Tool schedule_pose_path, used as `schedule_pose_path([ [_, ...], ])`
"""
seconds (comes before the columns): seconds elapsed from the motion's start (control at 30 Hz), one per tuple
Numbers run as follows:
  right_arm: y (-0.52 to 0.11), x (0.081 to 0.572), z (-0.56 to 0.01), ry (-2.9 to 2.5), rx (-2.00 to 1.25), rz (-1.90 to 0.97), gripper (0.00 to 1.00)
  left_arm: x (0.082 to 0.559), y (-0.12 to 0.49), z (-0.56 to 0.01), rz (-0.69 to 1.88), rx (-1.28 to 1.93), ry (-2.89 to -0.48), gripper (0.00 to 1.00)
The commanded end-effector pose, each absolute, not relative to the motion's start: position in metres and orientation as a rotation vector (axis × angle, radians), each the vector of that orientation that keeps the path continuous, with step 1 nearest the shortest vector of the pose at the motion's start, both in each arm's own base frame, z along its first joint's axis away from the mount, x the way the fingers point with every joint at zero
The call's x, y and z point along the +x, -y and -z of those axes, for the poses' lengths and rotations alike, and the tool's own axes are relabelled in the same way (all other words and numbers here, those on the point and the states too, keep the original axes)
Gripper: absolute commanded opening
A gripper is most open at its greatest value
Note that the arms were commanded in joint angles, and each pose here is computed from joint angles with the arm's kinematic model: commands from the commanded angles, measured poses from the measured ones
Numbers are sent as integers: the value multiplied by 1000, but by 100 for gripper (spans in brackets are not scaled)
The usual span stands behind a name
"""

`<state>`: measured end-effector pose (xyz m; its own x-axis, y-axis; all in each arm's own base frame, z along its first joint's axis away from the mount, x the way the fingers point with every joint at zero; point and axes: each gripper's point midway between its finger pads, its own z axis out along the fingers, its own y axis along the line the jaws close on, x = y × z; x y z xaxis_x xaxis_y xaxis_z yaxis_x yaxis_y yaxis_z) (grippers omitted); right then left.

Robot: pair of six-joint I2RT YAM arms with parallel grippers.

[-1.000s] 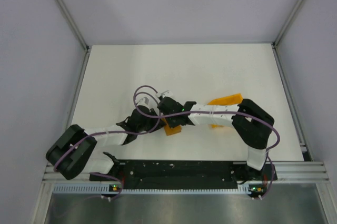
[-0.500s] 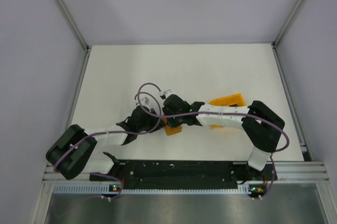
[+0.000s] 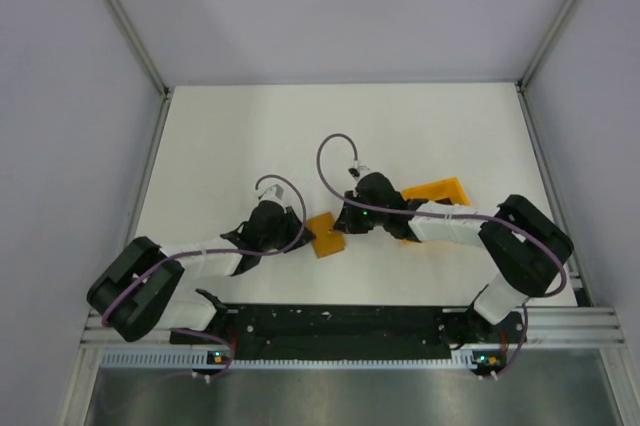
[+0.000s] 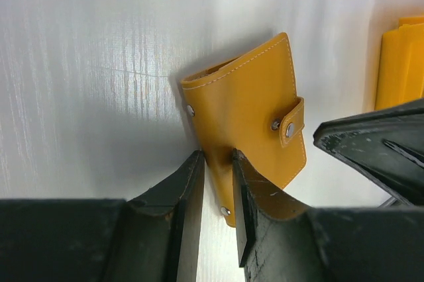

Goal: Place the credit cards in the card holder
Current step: Close the card holder at the center of the board.

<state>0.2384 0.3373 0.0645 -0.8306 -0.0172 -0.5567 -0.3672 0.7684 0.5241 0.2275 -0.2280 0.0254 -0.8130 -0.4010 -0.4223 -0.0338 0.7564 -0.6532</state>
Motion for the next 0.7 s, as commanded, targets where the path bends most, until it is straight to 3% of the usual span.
schedule_pose_path([
  [0.0, -363, 233, -100, -2308, -138, -1325, 0, 225, 225, -21, 843, -301, -2425, 29],
  [0.67, -361, 236, -70, -2319, -7, -1478, 0, 225, 225, -22, 842, -301, -2426, 28],
])
